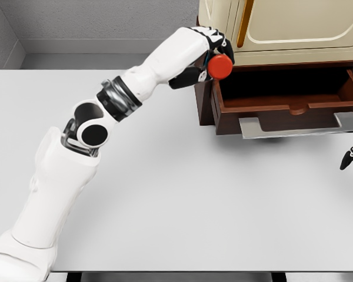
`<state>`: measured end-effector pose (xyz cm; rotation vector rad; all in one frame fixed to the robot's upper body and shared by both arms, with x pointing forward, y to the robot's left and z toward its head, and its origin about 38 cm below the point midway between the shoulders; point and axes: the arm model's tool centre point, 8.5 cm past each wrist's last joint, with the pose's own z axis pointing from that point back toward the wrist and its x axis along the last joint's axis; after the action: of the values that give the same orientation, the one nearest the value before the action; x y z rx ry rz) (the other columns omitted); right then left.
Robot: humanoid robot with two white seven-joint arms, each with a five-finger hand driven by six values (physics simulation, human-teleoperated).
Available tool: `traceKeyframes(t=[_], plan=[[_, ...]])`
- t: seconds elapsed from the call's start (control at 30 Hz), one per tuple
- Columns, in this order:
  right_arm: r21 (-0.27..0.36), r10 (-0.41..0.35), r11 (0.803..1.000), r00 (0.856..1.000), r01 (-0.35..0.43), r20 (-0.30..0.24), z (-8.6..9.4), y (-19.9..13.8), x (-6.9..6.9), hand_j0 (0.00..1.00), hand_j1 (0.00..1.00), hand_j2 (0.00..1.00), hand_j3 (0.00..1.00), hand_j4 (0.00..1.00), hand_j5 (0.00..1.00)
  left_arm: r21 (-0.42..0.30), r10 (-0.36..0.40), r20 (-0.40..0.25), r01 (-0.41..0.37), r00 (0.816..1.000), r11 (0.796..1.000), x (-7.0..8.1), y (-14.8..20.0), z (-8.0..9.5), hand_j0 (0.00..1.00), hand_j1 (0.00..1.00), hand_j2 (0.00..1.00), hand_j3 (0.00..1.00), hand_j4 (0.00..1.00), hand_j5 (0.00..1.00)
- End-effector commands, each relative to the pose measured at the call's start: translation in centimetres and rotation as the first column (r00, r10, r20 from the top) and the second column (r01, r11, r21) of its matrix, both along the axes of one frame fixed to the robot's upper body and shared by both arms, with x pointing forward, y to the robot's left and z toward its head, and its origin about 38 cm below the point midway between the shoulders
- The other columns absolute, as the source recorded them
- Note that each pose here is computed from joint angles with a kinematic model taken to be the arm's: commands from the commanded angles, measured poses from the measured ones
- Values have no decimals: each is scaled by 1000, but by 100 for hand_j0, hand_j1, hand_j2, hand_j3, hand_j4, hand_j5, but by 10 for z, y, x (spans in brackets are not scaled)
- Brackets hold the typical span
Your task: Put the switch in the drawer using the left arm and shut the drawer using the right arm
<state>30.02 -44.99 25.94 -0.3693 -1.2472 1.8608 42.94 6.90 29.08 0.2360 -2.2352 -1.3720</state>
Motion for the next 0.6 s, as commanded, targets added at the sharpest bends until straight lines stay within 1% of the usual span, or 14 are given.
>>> traceKeyframes(t=[0.0, 0.03, 0.1, 0.27, 0.33, 0.37, 0.4, 0.5, 0.57], plan=[[6, -3, 1000, 1000, 3, -2, 0, 0, 0, 54, 54, 54, 54, 54, 54, -3, -3, -12, 3, 1000, 1000, 1, -12, -3, 33, 33, 33, 33, 33, 33], [6, -3, 1000, 1000, 3, -2, 0, 0, 0, 54, 54, 54, 54, 54, 54, 5, -8, -15, 8, 1000, 1000, 2, -16, -4, 33, 33, 33, 33, 33, 33], [4, -2, 1000, 1000, 2, -4, 0, 0, 0, 54, 54, 54, 54, 54, 54, 9, -15, -12, 15, 1000, 1000, 6, -24, -1, 33, 33, 33, 33, 33, 33], [6, -3, 1000, 1000, 3, -7, -1, 0, -1, 54, 54, 54, 54, 54, 54, 65, -12, 38, 9, 999, 998, 4, -38, 5, 33, 33, 33, 33, 33, 33], [6, -3, 1000, 1000, 3, -7, -1, 0, -1, 54, 54, 54, 54, 54, 54, 81, -5, 27, 2, 1000, 997, 13, -39, 4, 34, 34, 34, 34, 34, 34], [6, -3, 1000, 1000, 3, -10, -2, 0, -1, 54, 54, 54, 54, 54, 54, 92, -14, 27, 11, 1000, 996, 12, -43, 2, 33, 33, 33, 33, 33, 33], [6, -3, 1000, 1000, 3, -8, -2, 0, -1, 54, 54, 54, 54, 54, 54, 106, -13, 41, 9, 999, 994, 12, -45, 4, 33, 33, 33, 33, 33, 33], [6, -3, 1000, 1000, 3, -11, -3, 0, -1, 54, 54, 54, 54, 54, 54, 131, 2, 47, -8, 999, 991, 17, -45, 3, 33, 33, 33, 33, 33, 33], [6, -2, 1000, 1000, 2, -11, -3, 0, -1, 54, 54, 54, 54, 54, 54, 151, -4, 53, -4, 999, 988, 19, -49, 3, 33, 33, 33, 33, 33, 33]])
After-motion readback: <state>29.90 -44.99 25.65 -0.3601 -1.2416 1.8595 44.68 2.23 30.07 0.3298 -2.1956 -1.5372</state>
